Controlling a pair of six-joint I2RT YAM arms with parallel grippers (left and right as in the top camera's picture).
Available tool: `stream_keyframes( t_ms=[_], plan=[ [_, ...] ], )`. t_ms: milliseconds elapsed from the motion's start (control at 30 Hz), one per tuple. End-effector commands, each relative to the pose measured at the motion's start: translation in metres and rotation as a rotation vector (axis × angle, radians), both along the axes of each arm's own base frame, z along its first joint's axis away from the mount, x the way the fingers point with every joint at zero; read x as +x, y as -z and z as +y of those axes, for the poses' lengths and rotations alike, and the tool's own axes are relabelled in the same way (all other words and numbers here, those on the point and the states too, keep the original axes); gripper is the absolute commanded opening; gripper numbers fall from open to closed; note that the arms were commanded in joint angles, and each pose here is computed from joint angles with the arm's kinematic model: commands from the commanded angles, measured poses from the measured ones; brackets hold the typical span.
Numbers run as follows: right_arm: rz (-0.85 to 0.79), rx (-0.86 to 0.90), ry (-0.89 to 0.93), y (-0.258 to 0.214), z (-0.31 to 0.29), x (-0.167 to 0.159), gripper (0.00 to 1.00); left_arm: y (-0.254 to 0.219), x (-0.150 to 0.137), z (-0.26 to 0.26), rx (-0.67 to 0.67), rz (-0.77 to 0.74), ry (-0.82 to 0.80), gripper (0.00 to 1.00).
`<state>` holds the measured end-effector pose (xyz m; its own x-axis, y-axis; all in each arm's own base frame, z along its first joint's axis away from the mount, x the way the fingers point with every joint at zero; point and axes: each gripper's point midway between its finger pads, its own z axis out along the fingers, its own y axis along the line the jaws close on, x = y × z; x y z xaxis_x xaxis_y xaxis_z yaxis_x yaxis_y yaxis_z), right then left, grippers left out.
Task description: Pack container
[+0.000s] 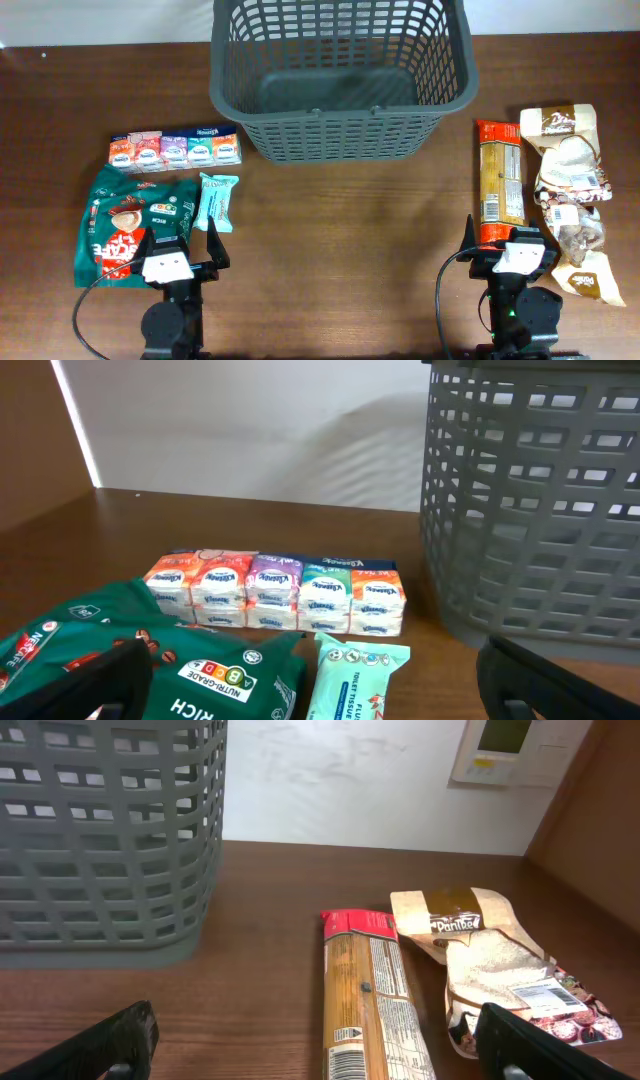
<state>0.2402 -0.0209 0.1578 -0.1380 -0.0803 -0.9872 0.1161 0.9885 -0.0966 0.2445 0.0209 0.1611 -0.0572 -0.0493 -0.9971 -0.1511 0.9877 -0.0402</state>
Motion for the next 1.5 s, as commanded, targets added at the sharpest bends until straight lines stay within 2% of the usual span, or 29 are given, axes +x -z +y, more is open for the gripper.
stream_keyframes(
  t_ms=[0,800,900,1033,1100,1233,1367,1467],
  plan=[
    [-0.003,-0.001,0.018,0.002,-0.003,0.0,0.99,0.001,0.0,0.002,-0.005,0.002,-0.01,0.99],
    [-0.004,0.009,0.014,0.002,-0.002,0.0,0.98,0.002,-0.001,0.008,-0.003,0.004,-0.047,0.99],
    [-0.006,0.047,-0.059,0.002,0.011,0.001,0.99,0.007,0.0,0.007,-0.002,0.026,-0.042,1.0],
    [0.004,0.075,-0.278,0.001,0.049,-0.001,0.99,0.008,-0.002,0.008,0.002,0.085,-0.042,1.0],
    [0.042,0.089,-0.339,0.001,0.06,-0.006,0.99,-0.002,-0.005,0.008,0.005,0.108,-0.045,0.99],
    [0.162,0.083,-0.339,-0.009,0.06,-0.017,0.99,-0.039,-0.011,0.015,0.013,0.147,-0.083,0.99],
    [0.231,0.036,-0.285,-0.053,0.049,-0.015,0.99,-0.092,-0.004,0.026,0.027,0.173,-0.151,0.99],
    [0.269,0.015,-0.263,-0.097,0.045,-0.003,0.99,-0.125,0.015,0.026,0.036,0.231,-0.157,0.99]
  ],
)
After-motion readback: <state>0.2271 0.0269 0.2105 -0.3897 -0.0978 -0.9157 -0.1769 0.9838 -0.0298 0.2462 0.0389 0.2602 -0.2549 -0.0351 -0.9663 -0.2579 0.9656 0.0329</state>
